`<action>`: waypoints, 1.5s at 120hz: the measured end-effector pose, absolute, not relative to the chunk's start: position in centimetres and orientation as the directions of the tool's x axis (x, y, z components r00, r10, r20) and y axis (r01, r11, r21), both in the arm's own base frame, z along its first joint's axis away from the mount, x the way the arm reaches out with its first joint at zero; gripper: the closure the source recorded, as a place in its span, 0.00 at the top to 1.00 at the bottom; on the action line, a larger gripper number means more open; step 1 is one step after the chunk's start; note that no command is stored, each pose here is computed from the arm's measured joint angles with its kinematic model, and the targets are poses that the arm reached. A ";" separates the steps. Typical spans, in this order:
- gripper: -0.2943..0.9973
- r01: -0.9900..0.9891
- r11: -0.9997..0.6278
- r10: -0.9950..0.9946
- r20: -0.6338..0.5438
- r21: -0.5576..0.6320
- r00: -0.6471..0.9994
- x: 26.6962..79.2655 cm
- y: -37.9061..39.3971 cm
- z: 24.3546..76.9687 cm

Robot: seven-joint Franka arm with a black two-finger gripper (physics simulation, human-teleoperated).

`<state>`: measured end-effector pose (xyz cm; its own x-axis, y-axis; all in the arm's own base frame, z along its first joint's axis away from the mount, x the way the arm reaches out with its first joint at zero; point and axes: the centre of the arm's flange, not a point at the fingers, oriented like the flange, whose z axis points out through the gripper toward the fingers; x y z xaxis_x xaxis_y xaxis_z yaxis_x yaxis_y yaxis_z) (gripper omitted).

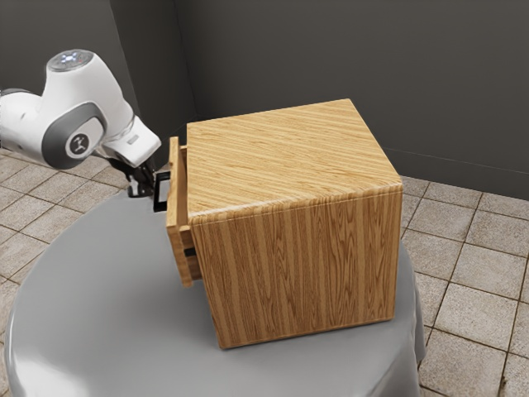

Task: Push the drawer handle with one arm to close the drawer

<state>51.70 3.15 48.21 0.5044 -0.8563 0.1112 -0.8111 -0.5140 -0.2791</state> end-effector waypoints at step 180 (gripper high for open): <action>0.68 -0.571 -0.796 -0.580 -0.018 -0.203 0.815 51.6 2.4 64.9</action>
<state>51.61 2.40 64.90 0.8145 -0.5798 -0.0182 -0.5709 -0.7956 -0.2028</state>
